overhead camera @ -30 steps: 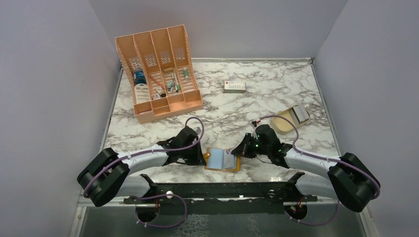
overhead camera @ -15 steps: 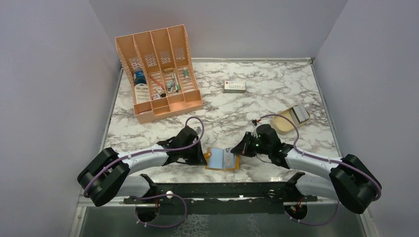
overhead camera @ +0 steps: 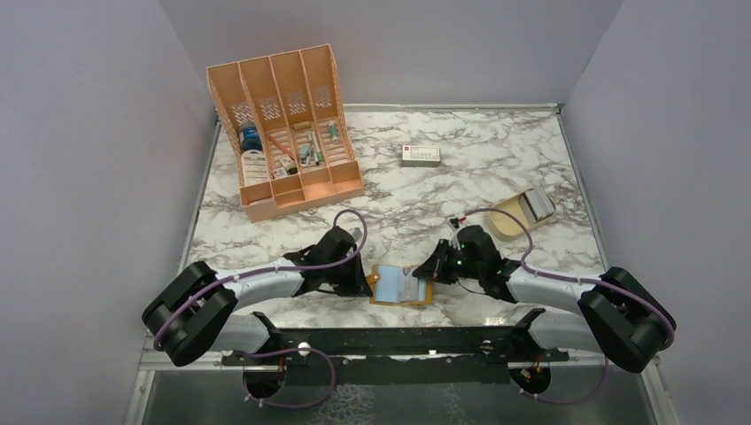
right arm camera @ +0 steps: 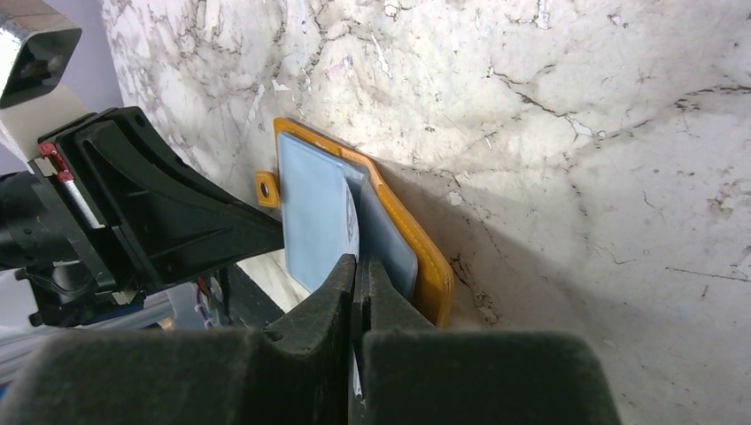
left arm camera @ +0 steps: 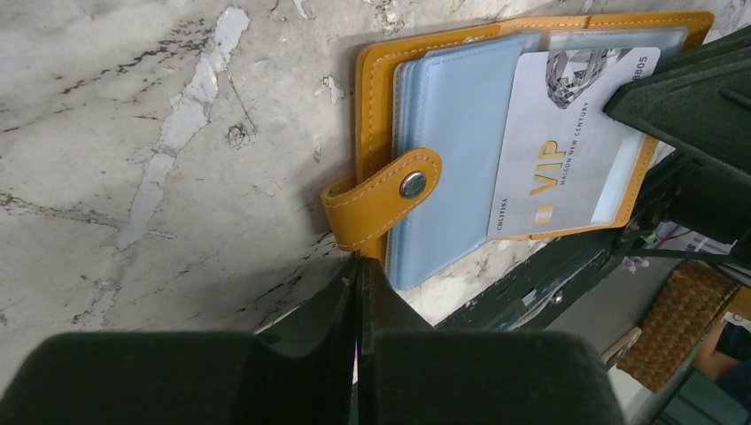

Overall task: Put the credit cards into the card holder
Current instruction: Insert the credit card into the card holder.

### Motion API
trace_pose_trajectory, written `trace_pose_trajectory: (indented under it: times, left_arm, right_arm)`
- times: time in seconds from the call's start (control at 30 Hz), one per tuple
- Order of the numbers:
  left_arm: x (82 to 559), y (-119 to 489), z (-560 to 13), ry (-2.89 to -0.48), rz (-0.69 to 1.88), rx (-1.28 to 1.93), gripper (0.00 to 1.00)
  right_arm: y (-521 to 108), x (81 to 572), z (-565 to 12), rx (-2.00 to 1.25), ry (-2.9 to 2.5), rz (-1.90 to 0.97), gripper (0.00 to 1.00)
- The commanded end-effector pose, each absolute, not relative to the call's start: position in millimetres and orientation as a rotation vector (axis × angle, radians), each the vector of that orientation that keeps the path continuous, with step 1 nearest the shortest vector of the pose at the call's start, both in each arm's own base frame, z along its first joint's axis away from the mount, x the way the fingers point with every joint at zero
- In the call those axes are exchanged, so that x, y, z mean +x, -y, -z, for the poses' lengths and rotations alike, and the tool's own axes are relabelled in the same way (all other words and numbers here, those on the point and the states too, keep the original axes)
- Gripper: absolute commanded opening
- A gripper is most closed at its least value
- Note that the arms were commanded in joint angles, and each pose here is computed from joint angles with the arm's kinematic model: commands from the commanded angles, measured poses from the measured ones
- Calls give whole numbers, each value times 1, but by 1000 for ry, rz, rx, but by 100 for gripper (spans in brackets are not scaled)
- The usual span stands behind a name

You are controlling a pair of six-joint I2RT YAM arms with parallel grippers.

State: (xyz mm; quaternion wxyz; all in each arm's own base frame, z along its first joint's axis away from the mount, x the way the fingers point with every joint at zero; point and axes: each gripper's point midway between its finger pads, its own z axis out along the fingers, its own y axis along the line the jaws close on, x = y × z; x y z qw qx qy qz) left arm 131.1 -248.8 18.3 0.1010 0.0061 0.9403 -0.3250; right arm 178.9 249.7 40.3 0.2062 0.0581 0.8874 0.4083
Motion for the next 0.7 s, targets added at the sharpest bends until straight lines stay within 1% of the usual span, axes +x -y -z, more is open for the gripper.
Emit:
trace_pose_trajectory:
  times: [0.0,0.67]
  left_arm:
    - [128,252,-18,-2779,996,28,5]
    - [126,254,-18,-2783,1018,37,5]
  right_arm:
    - [-248,176,-34,159,-2478,-1121,1]
    - [-243,189,-33,145,-2399,-1042,1]
